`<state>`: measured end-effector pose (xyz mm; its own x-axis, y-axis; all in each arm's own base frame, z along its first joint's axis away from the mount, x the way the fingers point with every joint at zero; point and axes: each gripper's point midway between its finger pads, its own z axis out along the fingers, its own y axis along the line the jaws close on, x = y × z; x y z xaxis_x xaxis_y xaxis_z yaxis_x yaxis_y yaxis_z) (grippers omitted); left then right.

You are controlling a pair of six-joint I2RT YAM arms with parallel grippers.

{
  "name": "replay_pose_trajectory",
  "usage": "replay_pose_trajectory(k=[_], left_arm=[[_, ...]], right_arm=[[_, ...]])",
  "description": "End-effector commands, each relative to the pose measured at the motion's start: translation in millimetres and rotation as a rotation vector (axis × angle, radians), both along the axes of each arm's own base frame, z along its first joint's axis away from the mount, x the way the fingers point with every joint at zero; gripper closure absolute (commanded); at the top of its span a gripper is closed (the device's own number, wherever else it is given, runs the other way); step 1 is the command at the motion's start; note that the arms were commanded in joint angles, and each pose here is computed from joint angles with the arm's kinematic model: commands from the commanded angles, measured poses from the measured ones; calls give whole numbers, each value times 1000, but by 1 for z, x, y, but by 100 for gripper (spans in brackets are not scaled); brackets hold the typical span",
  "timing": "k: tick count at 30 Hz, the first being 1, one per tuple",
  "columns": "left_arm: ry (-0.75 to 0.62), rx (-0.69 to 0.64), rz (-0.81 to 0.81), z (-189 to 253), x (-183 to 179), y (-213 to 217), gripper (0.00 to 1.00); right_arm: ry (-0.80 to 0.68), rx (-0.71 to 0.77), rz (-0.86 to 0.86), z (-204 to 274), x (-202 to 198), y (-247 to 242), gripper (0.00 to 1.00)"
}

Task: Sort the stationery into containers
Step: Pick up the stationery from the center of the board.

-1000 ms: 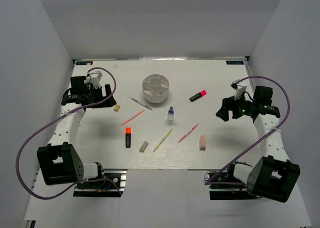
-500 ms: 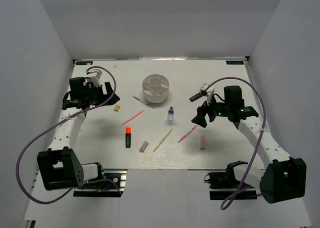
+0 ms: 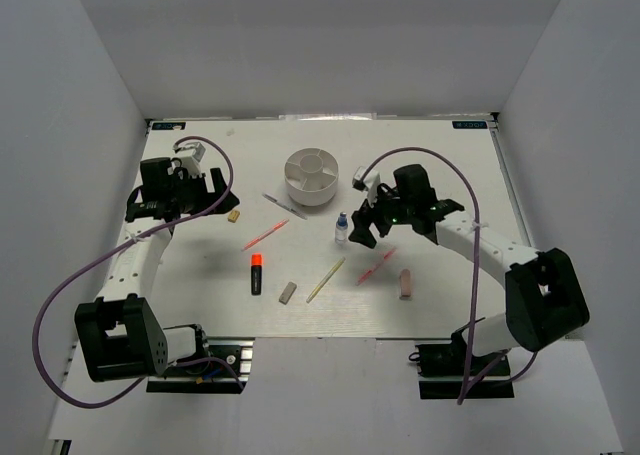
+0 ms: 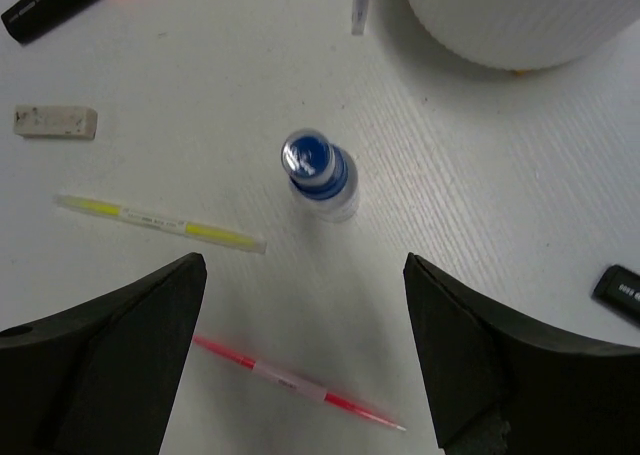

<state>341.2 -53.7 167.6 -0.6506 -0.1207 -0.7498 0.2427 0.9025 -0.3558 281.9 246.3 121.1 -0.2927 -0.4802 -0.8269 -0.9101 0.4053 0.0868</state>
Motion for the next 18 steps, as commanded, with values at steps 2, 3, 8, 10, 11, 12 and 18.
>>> replay_pose_trajectory(k=[2,3,8,10,11,12,18], left_arm=[[-38,18,-3,8,2,1,7],[-40,17,-2,8,3,1,8],[-32,13,0,4,4,1,8],[-35,17,1,5,4,2,8],[-39,19,2,7,5,2,8],[-35,22,5,6,6,3,8],[-37,39,10,5,8,6,8]], right_arm=[[-136,48,10,35,30,26,15],[-132,44,13,32,33,28,15],[-138,46,25,37,44,43,17],[-131,42,35,34,47,46,19],[-131,49,48,35,45,50,21],[-128,49,51,34,45,50,23],[-100,46,81,25,37,57,40]])
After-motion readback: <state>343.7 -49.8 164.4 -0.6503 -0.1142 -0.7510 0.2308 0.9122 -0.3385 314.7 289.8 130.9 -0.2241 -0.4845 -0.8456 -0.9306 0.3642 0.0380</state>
